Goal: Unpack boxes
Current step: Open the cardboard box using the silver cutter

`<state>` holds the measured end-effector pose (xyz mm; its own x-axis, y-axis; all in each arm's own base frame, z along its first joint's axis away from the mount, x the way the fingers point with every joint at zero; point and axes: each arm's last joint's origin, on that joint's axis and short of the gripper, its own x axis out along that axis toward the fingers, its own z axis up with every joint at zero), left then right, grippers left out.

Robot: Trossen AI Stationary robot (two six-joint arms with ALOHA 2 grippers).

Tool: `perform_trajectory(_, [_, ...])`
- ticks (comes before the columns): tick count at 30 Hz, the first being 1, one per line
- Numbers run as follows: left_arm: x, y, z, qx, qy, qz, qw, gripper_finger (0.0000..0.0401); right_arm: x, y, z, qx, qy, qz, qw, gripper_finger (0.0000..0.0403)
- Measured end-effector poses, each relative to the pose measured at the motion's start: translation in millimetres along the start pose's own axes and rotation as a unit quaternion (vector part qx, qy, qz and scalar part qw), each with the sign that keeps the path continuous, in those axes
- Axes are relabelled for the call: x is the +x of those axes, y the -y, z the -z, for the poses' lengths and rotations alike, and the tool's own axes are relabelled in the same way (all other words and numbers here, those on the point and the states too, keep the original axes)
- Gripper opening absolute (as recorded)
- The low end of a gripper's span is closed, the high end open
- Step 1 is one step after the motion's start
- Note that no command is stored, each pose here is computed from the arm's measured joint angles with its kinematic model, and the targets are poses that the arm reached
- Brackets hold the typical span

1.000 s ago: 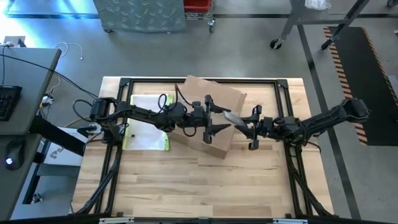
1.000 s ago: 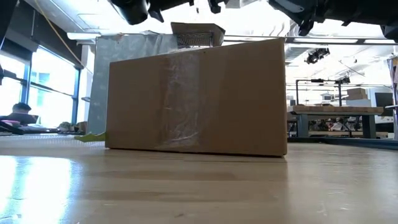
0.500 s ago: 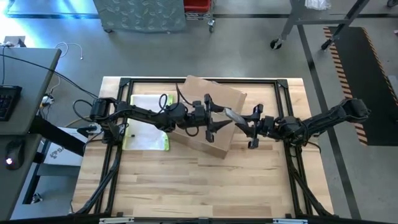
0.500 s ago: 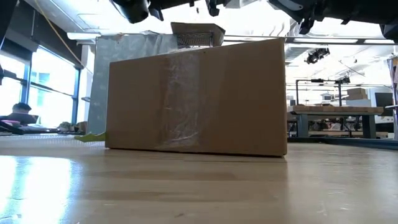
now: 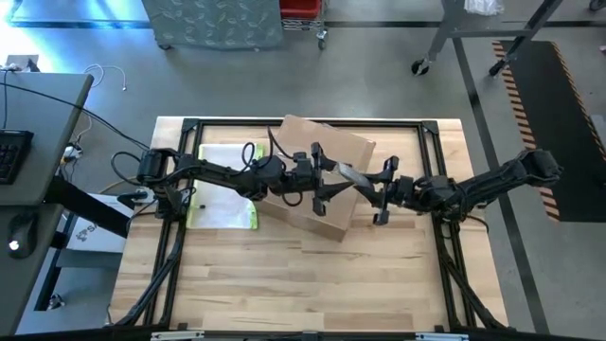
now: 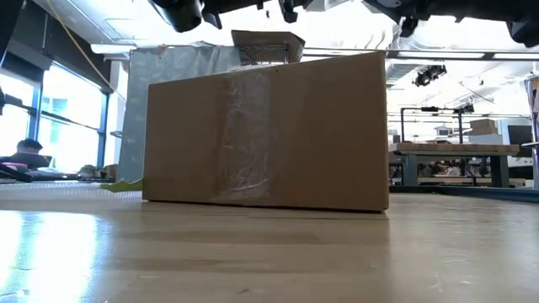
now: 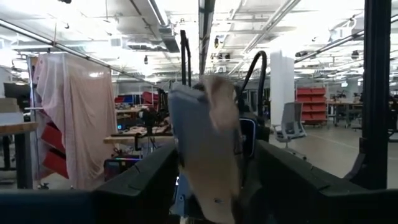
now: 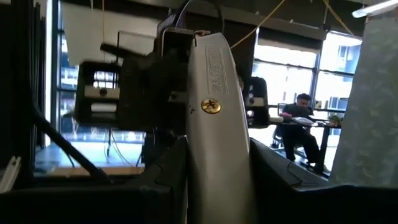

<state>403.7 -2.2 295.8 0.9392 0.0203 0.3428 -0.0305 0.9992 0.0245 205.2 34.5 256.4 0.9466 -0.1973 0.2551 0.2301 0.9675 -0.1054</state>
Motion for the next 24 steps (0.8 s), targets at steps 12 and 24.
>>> perform_trajectory(12, [-0.2, 4.8, -0.1, 0.011, -0.001, 0.002, 1.0, 0.0159, 10.2, -4.8, 1.0, -0.011, -0.004, 0.006, 1.0, 0.0106])
perform_trajectory(24, [-0.2, 5.5, 0.4, 0.008, -0.003, 0.023, 1.0, 0.0121, 10.0, -4.8, 2.7, -0.015, -0.012, 0.01, 1.0, 0.0106])
